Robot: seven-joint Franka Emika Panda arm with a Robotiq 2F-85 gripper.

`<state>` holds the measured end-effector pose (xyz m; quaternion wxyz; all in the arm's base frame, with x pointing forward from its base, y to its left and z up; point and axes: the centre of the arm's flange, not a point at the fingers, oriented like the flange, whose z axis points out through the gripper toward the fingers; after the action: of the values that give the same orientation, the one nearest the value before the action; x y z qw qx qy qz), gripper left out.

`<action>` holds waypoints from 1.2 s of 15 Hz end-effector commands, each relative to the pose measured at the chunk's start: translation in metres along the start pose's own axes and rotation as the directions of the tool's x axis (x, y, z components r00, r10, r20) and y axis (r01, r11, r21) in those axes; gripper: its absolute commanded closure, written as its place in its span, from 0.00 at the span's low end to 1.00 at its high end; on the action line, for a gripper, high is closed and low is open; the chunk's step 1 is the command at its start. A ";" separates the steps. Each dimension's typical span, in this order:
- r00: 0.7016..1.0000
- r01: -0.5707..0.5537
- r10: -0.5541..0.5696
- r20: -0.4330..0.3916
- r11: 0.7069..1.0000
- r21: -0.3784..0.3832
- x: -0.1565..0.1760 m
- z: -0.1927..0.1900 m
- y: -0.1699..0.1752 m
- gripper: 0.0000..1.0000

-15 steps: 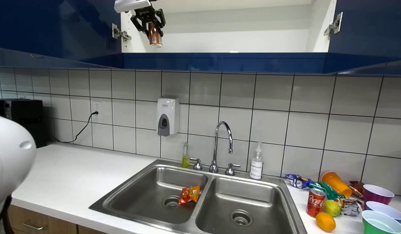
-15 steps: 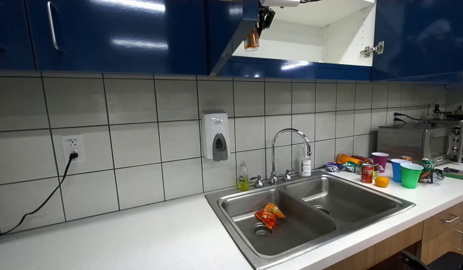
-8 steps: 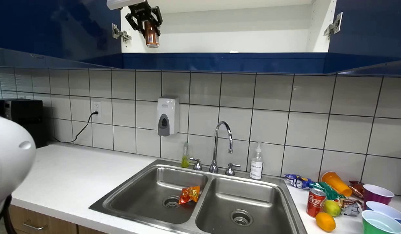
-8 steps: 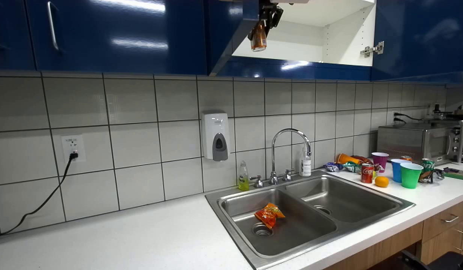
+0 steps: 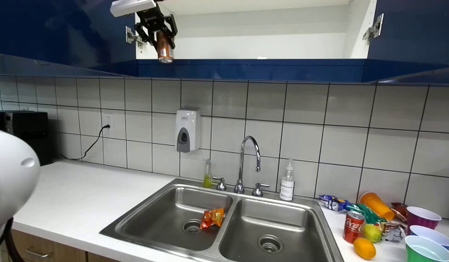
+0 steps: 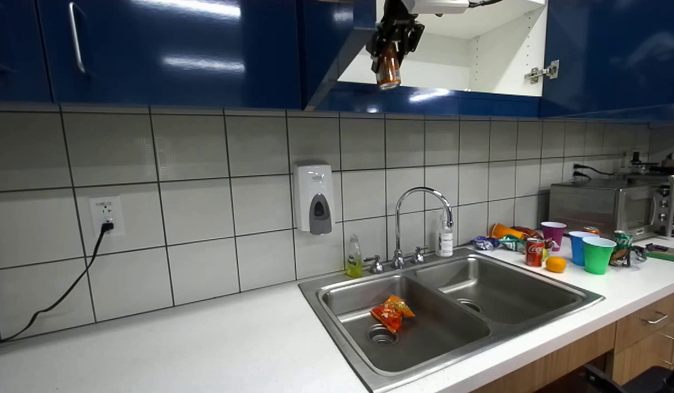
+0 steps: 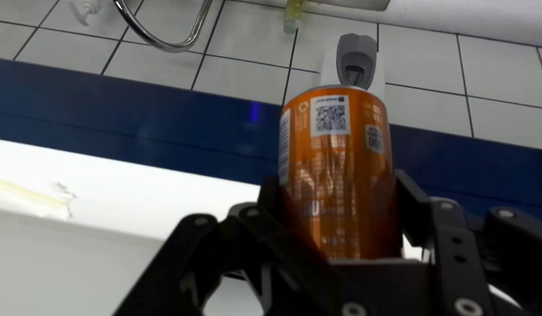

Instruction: Remove the can from the top cabinet

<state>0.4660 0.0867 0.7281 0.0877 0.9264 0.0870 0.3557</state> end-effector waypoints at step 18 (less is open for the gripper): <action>0.964 -0.075 0.049 0.263 0.993 0.090 -0.115 0.037 -0.011 0.61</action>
<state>0.4188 0.0745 0.6270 0.0509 0.9652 0.0667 0.2476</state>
